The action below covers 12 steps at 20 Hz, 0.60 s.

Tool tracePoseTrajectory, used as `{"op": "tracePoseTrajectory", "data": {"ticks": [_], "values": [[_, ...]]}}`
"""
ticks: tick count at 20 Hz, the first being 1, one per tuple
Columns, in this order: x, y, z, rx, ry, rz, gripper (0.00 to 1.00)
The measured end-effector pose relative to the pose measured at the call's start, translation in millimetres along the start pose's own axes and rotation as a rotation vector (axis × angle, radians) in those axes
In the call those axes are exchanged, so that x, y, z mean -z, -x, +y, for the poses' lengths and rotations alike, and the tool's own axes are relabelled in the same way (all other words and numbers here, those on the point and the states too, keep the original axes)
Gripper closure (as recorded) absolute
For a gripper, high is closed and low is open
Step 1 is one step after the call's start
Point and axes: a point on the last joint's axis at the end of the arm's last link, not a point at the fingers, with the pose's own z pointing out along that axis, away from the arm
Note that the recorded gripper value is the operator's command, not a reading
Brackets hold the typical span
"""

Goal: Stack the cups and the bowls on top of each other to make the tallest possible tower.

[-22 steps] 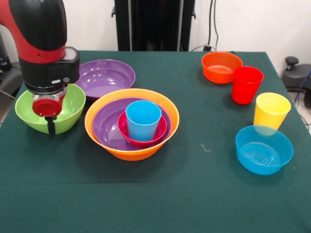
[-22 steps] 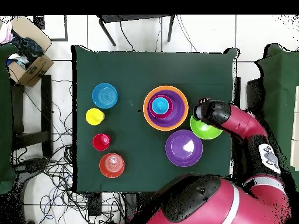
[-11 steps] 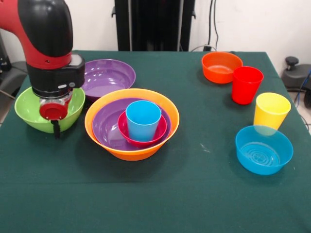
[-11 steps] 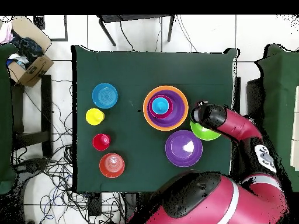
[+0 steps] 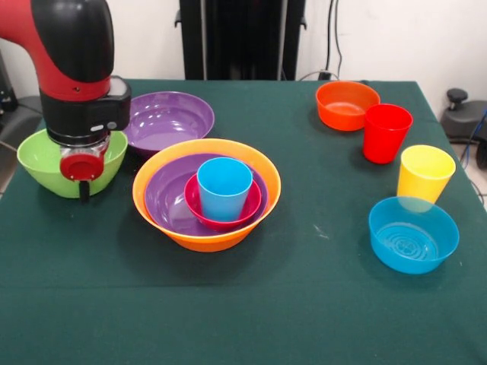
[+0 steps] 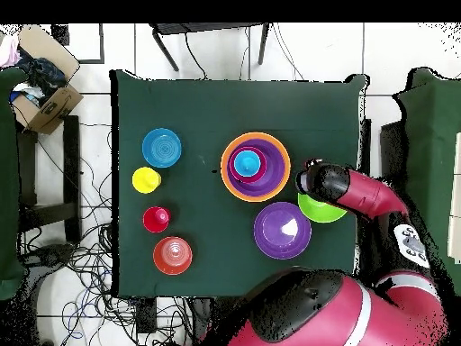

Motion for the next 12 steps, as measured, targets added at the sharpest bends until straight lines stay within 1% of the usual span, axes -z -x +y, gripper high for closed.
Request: {"op": "tracePoseTrajectory", "data": {"ticks": [2, 12], "values": [[0.4, 0.2, -0.5, 0.006, -0.001, -0.003, 1.00], [3.7, 1.3, -0.2, 0.007, 0.000, -0.006, 1.00]]}}
